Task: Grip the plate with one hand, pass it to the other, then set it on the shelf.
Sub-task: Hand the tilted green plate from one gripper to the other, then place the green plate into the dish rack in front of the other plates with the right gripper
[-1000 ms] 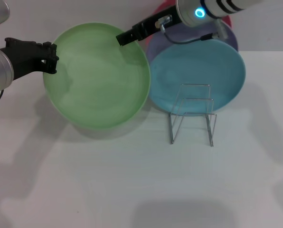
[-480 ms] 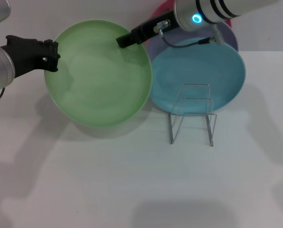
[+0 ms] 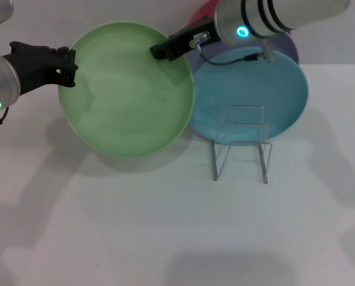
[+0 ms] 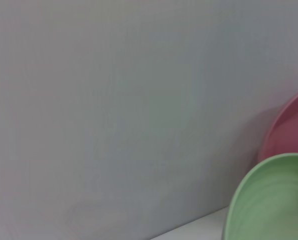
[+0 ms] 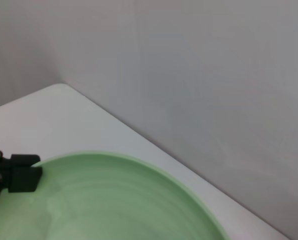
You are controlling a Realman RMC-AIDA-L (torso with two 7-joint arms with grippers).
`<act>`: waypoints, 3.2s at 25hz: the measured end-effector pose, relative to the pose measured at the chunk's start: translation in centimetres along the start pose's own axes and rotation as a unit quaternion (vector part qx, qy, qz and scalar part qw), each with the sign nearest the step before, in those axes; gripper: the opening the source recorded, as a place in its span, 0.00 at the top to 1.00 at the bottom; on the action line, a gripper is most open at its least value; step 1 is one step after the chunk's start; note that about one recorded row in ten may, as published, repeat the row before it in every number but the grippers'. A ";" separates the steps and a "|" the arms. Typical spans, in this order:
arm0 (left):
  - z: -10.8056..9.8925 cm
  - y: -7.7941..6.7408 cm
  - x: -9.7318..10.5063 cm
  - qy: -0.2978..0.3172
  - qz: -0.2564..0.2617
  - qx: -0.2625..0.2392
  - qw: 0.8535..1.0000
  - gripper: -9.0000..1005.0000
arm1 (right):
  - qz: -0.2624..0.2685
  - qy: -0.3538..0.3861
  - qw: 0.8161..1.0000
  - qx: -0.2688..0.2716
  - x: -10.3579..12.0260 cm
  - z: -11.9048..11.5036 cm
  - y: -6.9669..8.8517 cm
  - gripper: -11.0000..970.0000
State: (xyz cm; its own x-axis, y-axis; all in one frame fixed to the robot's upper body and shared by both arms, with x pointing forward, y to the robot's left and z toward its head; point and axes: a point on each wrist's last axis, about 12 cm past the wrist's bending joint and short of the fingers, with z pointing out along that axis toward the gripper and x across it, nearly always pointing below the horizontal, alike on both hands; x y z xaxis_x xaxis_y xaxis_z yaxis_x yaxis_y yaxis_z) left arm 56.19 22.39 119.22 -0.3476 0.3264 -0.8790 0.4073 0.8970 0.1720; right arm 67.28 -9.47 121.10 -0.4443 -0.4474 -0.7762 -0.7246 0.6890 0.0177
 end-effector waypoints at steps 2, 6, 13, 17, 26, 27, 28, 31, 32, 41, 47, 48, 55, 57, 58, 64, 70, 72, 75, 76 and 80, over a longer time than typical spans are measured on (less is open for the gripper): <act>0.0 0.0 0.0 0.000 -0.001 0.001 1.000 0.89 | -0.006 0.002 1.000 -0.001 0.1 0.2 0.2 0.50; -0.1 0.0 0.0 -0.001 0.006 0.001 1.000 0.89 | -0.016 -0.002 1.000 -0.001 0.0 0.1 0.6 0.66; -0.1 -0.7 -0.2 -0.006 0.021 0.009 1.000 0.88 | -0.025 -0.011 1.000 -0.003 0.1 0.0 1.0 0.83; -0.1 -1.1 -0.3 -0.012 0.028 0.013 0.999 0.88 | -0.035 -0.016 0.999 -0.009 0.0 0.0 1.7 0.84; -1.1 -1.0 -0.4 -0.028 0.027 0.005 0.999 0.66 | -0.036 -0.015 0.999 -0.012 0.3 -0.3 1.8 0.85; -1.1 -1.0 -0.4 -0.028 0.027 0.005 0.999 0.62 | -0.036 -0.015 0.999 -0.012 0.3 -0.3 1.8 0.86; -1.1 -1.0 -0.4 -0.029 0.028 0.004 0.999 0.58 | -0.036 -0.016 0.999 -0.013 0.3 -0.3 1.8 0.87; -1.4 -0.7 -0.3 -0.036 0.027 -0.004 0.999 0.45 | -0.043 -0.025 0.999 -0.013 0.3 -0.7 2.1 0.90; -1.4 -0.7 -0.3 -0.036 0.027 -0.004 0.999 0.45 | -0.043 -0.025 0.999 -0.013 0.3 -0.7 2.1 0.91; -3.0 1.2 2.1 -0.193 0.039 -0.134 0.971 0.43 | -0.067 -0.076 0.995 0.001 -0.2 -3.1 2.5 0.96; -3.6 2.2 4.8 -0.275 0.013 -0.206 0.939 0.42 | -0.091 -0.125 0.988 0.029 0.1 -5.7 2.0 0.96; -3.7 2.9 7.1 -0.315 -0.022 -0.232 0.920 0.42 | -0.098 -0.135 0.985 0.038 0.4 -6.3 1.9 0.96; -2.8 4.3 12.5 -0.344 -0.109 -0.238 0.902 0.41 | -0.147 -0.239 0.956 0.081 3.4 -10.7 2.8 0.96; -2.3 4.7 13.8 -0.332 -0.119 -0.238 0.905 0.41 | -0.151 -0.273 0.946 0.093 5.0 -11.7 3.1 0.96; -2.1 4.7 14.1 -0.328 -0.124 -0.236 0.906 0.41 | -0.156 -0.283 0.942 0.096 5.6 -12.0 3.2 0.96; -1.3 4.7 15.5 -0.305 -0.133 -0.228 0.915 0.41 | -0.157 -0.323 0.927 0.106 9.8 -12.8 3.0 0.96; -1.0 4.5 16.3 -0.289 -0.135 -0.223 0.921 0.41 | -0.173 -0.368 0.908 0.101 13.7 -12.5 2.7 0.96; -0.9 4.5 16.6 -0.286 -0.140 -0.221 0.922 0.41 | -0.170 -0.384 0.902 0.100 14.8 -12.5 2.5 0.96; -0.8 4.5 16.9 -0.279 -0.143 -0.220 0.924 0.41 | -0.171 -0.399 0.895 0.105 16.3 -12.7 2.0 0.96; -0.8 4.5 17.0 -0.277 -0.142 -0.220 0.925 0.41 | -0.173 -0.402 0.893 0.106 16.8 -12.8 1.7 0.96; -0.4 4.5 17.3 -0.266 -0.139 -0.217 0.929 0.41 | -0.196 -0.420 0.880 0.105 18.1 -13.4 0.8 0.96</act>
State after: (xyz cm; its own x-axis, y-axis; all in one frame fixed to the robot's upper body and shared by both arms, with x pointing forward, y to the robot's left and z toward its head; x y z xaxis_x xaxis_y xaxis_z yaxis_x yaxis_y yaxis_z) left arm 51.68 32.20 104.95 0.1249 -0.0265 -0.9918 -0.0557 0.9979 -0.0336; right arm 51.57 -24.63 115.45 0.4290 -0.1559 -0.8897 -0.5824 0.7052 -0.4044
